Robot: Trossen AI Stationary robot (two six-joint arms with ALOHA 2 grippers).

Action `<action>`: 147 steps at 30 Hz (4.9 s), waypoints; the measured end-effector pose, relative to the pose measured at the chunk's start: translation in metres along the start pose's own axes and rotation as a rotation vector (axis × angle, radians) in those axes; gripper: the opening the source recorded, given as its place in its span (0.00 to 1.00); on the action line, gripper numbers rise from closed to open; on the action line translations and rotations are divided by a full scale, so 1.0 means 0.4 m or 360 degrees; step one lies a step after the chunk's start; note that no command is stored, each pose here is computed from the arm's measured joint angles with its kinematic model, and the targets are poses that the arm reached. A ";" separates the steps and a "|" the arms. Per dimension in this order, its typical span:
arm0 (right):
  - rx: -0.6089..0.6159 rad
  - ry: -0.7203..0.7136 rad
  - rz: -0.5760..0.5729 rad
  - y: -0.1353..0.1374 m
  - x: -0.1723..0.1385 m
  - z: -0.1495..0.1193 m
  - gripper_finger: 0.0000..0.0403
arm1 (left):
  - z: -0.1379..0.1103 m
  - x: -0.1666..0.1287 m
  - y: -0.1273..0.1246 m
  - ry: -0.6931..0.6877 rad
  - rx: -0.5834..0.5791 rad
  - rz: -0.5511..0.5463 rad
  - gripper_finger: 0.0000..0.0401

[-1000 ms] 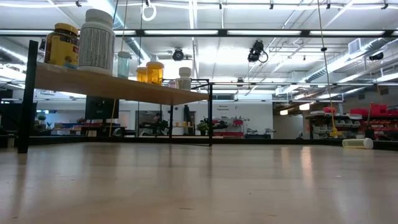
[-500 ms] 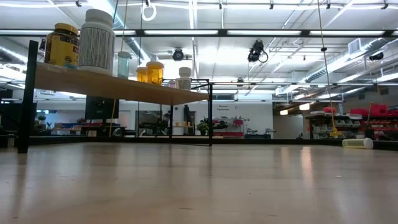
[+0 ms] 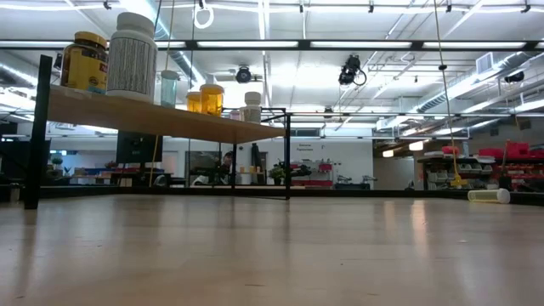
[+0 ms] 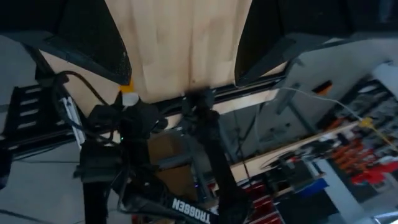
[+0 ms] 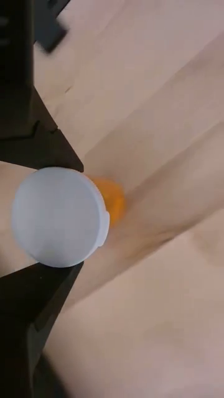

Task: Pick and place medicine bottles onto shelf by color
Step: Put the orange pill bottle on the shelf

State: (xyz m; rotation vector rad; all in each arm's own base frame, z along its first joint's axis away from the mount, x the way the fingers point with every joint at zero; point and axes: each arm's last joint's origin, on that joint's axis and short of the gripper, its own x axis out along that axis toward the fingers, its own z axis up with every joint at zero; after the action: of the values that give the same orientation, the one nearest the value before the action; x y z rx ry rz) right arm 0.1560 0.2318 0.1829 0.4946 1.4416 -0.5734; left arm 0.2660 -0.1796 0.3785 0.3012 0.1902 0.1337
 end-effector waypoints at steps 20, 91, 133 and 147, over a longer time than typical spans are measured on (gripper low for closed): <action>-0.0529 -0.0445 0.0157 0.002 -0.150 0.479 0.58 | 0.006 -0.085 -0.047 0.0014 0.0042 0.0312 0.73; -0.1048 -0.0861 0.0015 -0.128 -0.239 1.087 0.58 | -0.012 -0.096 -0.014 0.0200 0.0367 0.0932 0.73; -0.1121 -0.1108 -0.0034 -0.148 -0.250 1.137 0.54 | -0.014 -0.079 0.002 0.0205 0.0306 0.0983 0.73; -0.0994 -0.0465 0.0104 -0.083 -0.186 1.006 0.54 | -0.014 -0.079 0.002 0.0205 0.0305 0.0983 0.73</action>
State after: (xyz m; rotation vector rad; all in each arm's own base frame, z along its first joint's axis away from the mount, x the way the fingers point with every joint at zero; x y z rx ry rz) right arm 0.4418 -0.0436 0.2875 -0.0392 1.2350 -0.1143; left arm 0.2340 -0.1826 0.3788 0.5373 0.2333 0.7506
